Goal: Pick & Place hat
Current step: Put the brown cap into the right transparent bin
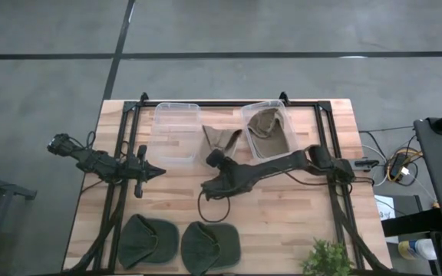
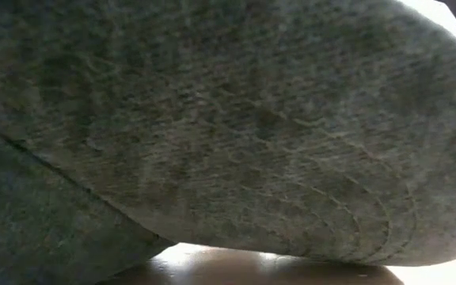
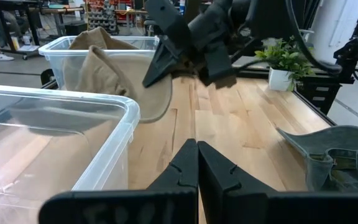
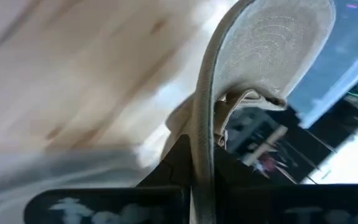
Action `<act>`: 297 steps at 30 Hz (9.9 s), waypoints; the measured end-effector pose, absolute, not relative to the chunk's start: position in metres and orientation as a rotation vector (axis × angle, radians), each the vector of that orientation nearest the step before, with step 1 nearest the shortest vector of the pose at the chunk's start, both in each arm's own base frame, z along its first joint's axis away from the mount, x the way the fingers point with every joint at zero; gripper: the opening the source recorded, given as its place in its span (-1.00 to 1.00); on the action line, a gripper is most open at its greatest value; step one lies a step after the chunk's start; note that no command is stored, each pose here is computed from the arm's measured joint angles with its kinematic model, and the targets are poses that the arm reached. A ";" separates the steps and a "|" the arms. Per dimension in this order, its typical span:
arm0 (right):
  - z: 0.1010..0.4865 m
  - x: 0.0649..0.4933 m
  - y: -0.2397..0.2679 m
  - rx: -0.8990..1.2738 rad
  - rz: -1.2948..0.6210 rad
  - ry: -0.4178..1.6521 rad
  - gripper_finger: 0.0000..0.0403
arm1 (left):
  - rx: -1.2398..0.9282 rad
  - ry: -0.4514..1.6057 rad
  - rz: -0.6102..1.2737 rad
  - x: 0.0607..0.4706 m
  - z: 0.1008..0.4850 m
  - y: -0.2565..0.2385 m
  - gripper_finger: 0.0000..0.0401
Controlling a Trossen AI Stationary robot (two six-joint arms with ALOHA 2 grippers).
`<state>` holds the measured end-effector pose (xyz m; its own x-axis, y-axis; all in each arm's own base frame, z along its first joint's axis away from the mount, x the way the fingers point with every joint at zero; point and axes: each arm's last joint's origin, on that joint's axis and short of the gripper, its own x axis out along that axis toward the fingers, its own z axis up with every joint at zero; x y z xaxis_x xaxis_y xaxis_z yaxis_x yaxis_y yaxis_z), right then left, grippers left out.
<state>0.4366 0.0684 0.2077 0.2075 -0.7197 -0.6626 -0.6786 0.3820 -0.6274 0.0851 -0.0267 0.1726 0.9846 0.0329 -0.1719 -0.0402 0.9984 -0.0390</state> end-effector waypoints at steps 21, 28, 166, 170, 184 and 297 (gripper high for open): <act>0.284 0.426 0.104 -1.333 -0.069 1.397 -0.96 | -0.042 0.172 0.037 0.085 0.173 -0.027 -1.00; 0.304 0.417 0.099 -1.410 -0.181 1.427 -0.95 | -0.042 0.172 0.037 0.085 0.173 -0.027 -1.00; 0.283 0.479 0.120 -1.706 -0.500 1.216 -0.94 | -0.780 -0.097 0.513 0.146 0.295 -0.038 -0.89; 0.284 0.480 0.121 -1.679 -0.523 1.195 -0.94 | -0.768 -0.085 0.521 0.145 0.294 -0.037 -0.95; 0.320 0.485 0.117 -1.431 -0.671 1.004 -0.65 | -0.595 -0.154 0.516 0.126 0.329 -0.028 -0.97; 0.481 0.407 0.006 -0.112 -0.472 0.238 -0.93 | -0.015 -0.267 0.704 0.085 0.452 -0.008 -0.19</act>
<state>0.4071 0.0061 0.4808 0.8638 -0.4623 -0.2006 0.4363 0.8852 -0.1613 0.0846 -0.0082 0.4520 0.7295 0.6415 0.2374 -0.6376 0.7634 -0.1034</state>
